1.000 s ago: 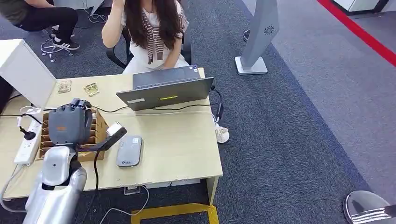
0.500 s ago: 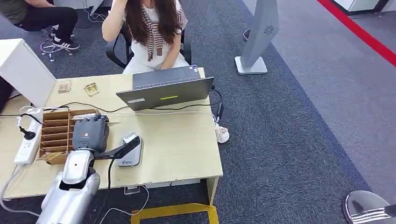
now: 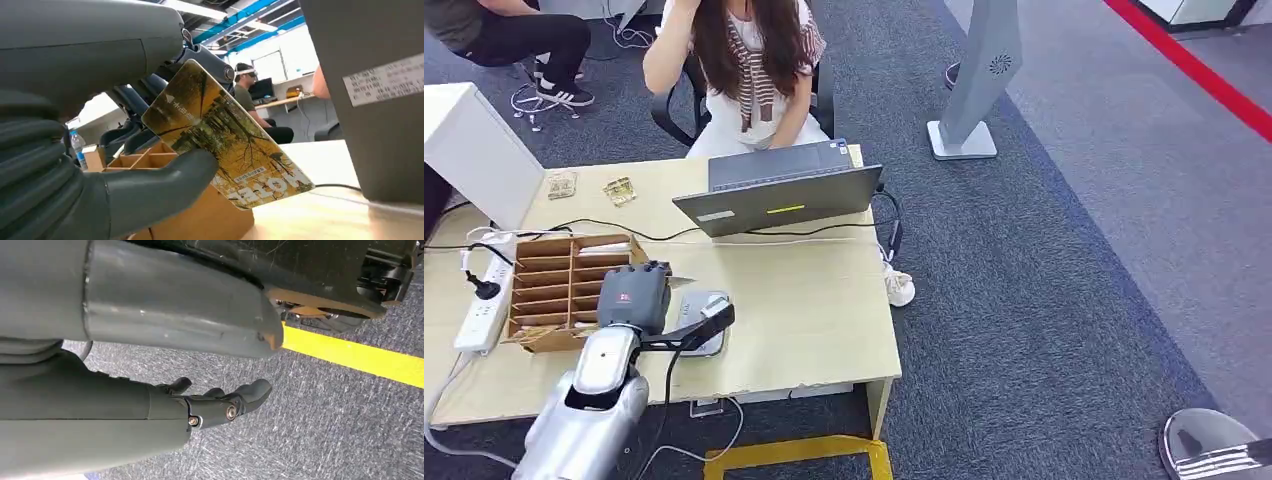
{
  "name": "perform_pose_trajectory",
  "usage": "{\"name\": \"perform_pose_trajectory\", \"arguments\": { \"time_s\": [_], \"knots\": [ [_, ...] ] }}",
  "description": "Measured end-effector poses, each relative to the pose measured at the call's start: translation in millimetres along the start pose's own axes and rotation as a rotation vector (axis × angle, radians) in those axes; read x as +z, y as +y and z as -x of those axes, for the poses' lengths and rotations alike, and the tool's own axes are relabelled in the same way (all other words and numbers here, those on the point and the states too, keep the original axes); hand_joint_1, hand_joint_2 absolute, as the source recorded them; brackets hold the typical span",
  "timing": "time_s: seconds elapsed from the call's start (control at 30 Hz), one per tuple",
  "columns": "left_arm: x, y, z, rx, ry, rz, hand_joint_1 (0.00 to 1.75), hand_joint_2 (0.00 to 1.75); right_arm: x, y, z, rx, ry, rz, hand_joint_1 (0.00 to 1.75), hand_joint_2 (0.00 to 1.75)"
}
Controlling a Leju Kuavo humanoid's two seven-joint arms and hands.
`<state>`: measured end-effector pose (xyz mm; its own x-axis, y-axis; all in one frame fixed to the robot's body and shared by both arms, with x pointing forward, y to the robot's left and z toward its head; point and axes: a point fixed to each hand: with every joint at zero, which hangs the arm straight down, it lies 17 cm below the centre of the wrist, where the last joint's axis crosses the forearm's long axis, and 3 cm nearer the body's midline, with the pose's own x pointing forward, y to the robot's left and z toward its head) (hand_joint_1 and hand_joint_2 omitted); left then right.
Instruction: Pass the card to the sensor for recognition and then transmit it.
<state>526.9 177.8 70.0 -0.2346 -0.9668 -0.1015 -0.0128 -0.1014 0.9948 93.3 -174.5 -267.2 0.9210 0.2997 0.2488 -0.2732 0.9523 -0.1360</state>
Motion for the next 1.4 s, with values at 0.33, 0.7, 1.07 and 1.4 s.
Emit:
{"name": "perform_pose_trajectory", "arguments": {
  "time_s": [0.33,0.7,1.07,1.4],
  "knots": [
    [8.7,-33.5,-16.1,-0.015,-0.034,0.102,1.75,1.75,-0.1,0.8,-1.3,0.02,0.006,-0.007,0.0,0.0],
    [7.2,-45.9,-11.9,-0.04,-0.026,0.152,1.75,1.75,-0.2,0.9,-3.2,0.034,0.002,-0.008,0.0,0.0],
    [5.2,-49.1,-5.7,-0.049,-0.012,0.163,1.75,1.75,-0.4,0.0,-4.4,0.041,-0.001,-0.005,0.0,0.0],
    [-2.5,-19.8,-9.2,-0.033,-0.033,0.02,1.75,1.75,-0.6,-1.2,-6.1,0.04,-0.012,0.004,0.0,0.0]
  ]
}}
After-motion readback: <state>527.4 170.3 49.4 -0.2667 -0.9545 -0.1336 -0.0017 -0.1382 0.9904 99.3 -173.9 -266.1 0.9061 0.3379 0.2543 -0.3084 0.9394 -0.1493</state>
